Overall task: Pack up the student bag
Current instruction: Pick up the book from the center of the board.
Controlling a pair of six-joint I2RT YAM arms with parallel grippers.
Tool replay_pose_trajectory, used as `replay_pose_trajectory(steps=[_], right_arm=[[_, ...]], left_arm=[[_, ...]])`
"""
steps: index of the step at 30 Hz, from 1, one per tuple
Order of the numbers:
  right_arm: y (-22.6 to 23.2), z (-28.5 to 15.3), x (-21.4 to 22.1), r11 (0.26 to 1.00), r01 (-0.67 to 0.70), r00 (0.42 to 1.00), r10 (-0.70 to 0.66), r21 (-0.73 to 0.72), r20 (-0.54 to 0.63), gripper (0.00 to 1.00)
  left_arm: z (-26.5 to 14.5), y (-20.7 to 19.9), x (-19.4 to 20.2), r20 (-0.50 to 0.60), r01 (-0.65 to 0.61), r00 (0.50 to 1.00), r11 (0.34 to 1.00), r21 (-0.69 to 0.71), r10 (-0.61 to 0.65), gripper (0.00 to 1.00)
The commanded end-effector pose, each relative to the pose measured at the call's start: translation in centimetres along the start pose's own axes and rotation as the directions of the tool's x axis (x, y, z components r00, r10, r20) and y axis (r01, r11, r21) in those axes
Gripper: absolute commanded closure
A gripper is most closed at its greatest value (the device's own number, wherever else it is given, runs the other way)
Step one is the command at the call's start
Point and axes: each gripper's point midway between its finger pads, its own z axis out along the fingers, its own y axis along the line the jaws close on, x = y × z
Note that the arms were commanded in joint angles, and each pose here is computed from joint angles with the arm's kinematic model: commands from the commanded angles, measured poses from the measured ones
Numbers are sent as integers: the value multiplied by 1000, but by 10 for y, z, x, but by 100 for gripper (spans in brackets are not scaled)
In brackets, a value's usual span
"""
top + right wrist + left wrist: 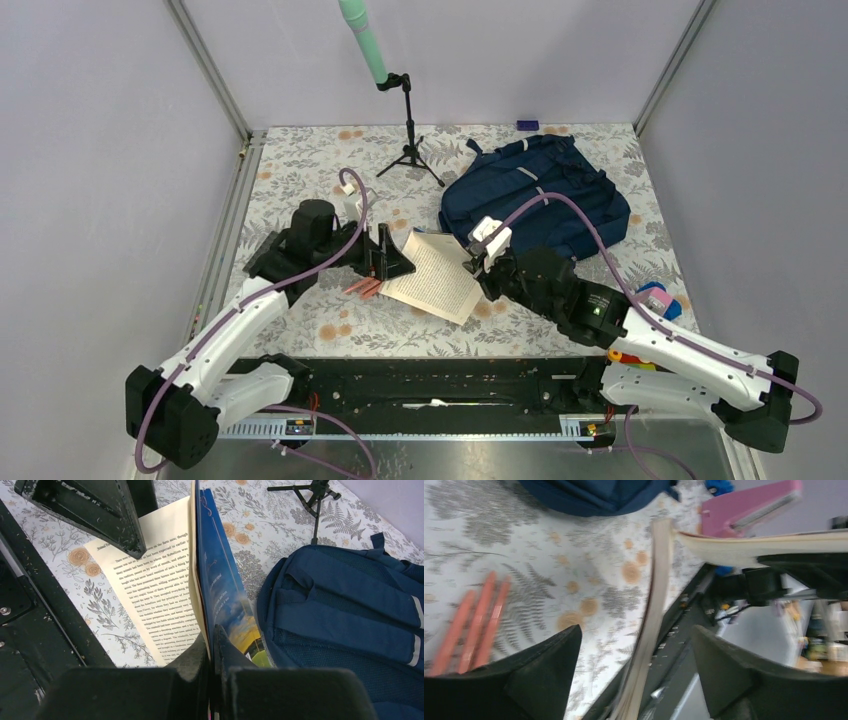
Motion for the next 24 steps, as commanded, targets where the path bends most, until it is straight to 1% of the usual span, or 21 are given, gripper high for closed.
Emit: replay_pose_trajectory(steps=[1,2,3,4,5,6,7,9,11,15,17,18,20,21,24], right_arm=[[0,-9,-51,1000,-3,989,6,-23,146,100],[2,-7,-51,1000,-1,990,5,-27,144,100],[3,-5,-50,1000,2,990,2,-31,142,100],[5,-2,-49,999,4,990,2,-42,140,100],[9,1,-47,998,2,991,5,-56,133,100],[13,5,-47,997,-1,991,11,-72,130,100],[18,10,-45,996,-2,993,13,-88,120,98],[29,17,-43,994,7,993,6,-112,114,86],[42,25,-39,991,30,993,-15,-133,116,78],[63,37,-27,986,104,989,-89,-129,119,37],[70,44,-21,983,139,986,-125,-121,113,23],[74,48,-18,981,155,984,-143,-118,109,19],[80,54,-13,976,195,978,-185,-98,100,14],[82,57,-9,973,217,973,-210,-84,92,12],[77,66,0,961,275,959,-276,25,69,10]], left_arm=[[-4,-33,-4,-2,-5,1000,983,183,6,34],[-4,-36,-3,-6,8,1000,980,200,-7,52],[-3,-40,-4,-7,26,1000,974,226,-25,67],[-3,-45,-5,-2,41,999,966,256,-42,86],[-3,-47,-4,0,67,998,959,274,-70,99],[-3,-50,-7,12,84,996,954,287,-92,100],[-3,-51,-10,25,98,994,951,294,-110,100],[-3,-50,-16,47,140,986,951,277,-159,100],[-4,-50,-22,74,166,978,949,266,-192,100],[-6,-50,-32,121,226,957,939,259,-263,100],[-8,-53,-37,141,259,942,925,278,-306,100],[-9,-53,-39,151,272,934,920,283,-323,100],[-10,-52,-42,172,284,925,918,276,-338,100],[-11,-51,-44,182,290,921,918,270,-344,100],[-13,-53,-49,198,301,912,913,275,-360,100]])
